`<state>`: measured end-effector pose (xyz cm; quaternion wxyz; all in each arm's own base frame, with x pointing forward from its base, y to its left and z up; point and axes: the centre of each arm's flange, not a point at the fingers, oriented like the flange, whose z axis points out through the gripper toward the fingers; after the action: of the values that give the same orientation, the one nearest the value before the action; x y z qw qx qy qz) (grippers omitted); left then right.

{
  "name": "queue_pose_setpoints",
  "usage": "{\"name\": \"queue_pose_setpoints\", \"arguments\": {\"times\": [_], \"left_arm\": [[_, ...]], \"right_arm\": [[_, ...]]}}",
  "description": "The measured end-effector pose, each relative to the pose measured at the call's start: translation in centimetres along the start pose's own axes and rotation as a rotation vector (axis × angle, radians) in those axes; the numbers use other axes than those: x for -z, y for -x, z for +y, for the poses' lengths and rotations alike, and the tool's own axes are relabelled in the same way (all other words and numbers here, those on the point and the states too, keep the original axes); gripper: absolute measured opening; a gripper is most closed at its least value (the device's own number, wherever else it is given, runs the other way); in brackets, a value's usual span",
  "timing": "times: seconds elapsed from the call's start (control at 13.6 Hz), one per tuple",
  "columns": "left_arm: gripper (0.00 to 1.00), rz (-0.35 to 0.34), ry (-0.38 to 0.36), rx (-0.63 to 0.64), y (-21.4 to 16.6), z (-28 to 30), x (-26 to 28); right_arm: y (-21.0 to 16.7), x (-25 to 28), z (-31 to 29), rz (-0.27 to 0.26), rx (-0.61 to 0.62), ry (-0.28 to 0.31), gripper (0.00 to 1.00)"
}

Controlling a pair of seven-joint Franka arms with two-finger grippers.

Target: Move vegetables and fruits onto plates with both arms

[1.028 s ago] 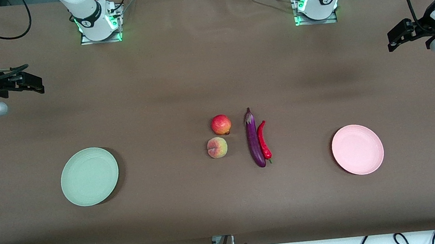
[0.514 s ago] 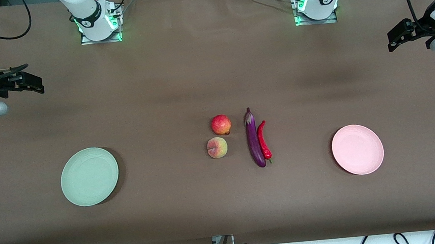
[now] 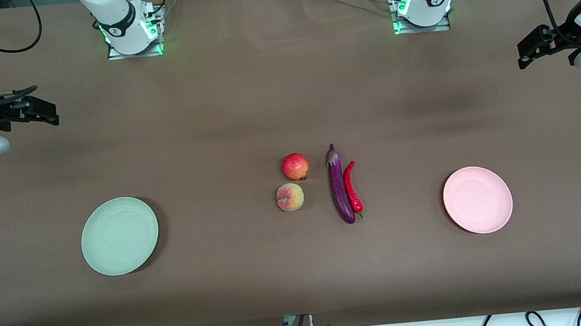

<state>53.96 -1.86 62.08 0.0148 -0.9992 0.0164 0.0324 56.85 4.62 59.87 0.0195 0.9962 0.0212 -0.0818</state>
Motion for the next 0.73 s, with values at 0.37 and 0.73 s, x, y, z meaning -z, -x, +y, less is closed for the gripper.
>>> {"name": "queue_pose_setpoints", "arguments": {"times": [0.37,0.73], "left_arm": [[1.00,0.000,0.000,0.000,0.00,0.00,0.00],[1.00,0.000,0.000,0.000,0.00,0.00,0.00]], "right_arm": [[-0.28,0.01,-0.02,0.015,0.000,-0.001,1.00],[-0.30,-0.02,-0.23,0.014,0.004,-0.001,1.00]]}}
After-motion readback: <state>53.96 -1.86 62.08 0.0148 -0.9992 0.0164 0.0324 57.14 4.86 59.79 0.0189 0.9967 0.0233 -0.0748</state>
